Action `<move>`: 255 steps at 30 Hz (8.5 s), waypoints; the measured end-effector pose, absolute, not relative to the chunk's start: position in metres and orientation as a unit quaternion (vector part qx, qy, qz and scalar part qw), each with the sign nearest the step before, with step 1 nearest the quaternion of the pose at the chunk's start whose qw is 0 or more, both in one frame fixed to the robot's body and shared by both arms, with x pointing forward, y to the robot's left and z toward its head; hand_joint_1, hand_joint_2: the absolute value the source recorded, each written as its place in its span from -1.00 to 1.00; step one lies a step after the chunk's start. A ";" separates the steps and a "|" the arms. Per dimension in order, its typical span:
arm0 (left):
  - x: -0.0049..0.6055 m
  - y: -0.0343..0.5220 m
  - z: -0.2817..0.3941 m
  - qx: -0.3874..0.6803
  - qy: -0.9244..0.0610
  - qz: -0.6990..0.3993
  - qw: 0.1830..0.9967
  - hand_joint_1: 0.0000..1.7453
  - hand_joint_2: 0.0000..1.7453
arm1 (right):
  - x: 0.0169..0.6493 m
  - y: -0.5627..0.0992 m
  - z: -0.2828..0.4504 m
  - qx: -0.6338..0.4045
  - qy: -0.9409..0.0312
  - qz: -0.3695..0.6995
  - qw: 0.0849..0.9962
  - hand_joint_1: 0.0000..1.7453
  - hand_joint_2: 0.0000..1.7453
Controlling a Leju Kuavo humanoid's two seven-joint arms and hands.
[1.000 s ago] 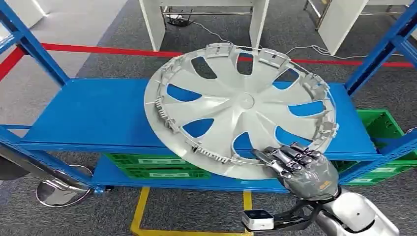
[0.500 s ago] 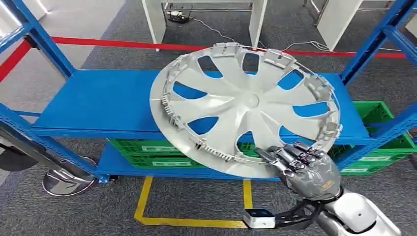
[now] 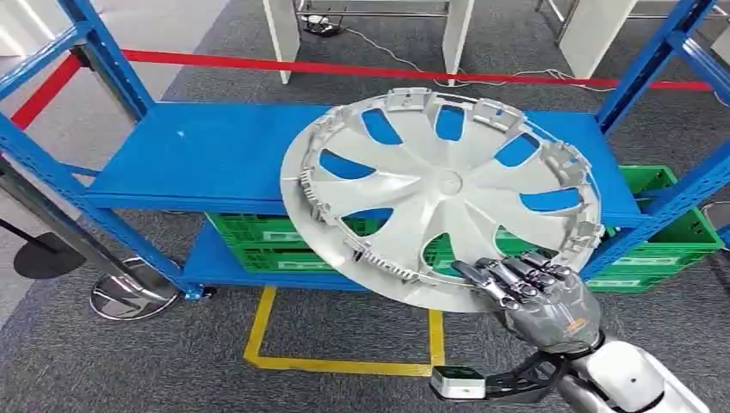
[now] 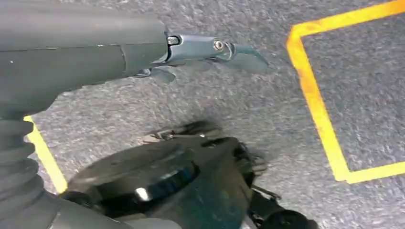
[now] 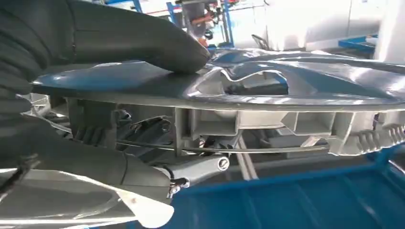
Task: Take the parts from the cabinet and place them on the table.
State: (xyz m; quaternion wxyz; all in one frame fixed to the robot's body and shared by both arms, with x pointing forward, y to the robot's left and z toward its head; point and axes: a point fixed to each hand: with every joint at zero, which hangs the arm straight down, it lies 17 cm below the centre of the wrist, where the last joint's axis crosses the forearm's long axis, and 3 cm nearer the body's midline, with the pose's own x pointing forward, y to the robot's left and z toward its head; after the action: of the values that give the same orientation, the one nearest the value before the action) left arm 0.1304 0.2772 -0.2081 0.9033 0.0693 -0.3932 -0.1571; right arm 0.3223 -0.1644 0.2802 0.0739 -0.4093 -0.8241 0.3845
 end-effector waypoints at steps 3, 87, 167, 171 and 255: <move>0.131 0.276 -0.208 0.069 -0.394 -0.158 0.903 -1.00 1.00 | 0.322 -0.165 0.279 -0.409 -0.823 0.387 0.074 1.00 1.00; 0.149 0.286 -0.216 0.070 -0.392 -0.222 0.890 -1.00 1.00 | 0.295 -0.176 0.260 -0.452 -0.788 0.408 0.093 1.00 1.00; 0.143 0.281 -0.214 0.068 -0.391 -0.239 0.886 -1.00 1.00 | 0.294 -0.177 0.267 -0.452 -0.792 0.402 0.086 1.00 1.00; 0.142 0.283 -0.215 0.069 -0.390 -0.239 0.887 -1.00 1.00 | 0.293 -0.177 0.266 -0.451 -0.791 0.403 0.088 1.00 1.00; 0.142 0.270 -0.214 0.056 -0.392 -0.234 0.888 -1.00 1.00 | 0.298 -0.191 0.262 -0.429 -0.807 0.379 0.146 1.00 1.00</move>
State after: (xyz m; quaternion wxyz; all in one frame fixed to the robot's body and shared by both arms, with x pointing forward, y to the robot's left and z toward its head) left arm 0.1425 0.2696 -0.2141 0.8878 0.0557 -0.3924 -0.2340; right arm 0.2979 -0.1909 0.2621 0.1460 -0.4295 -0.8067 0.3787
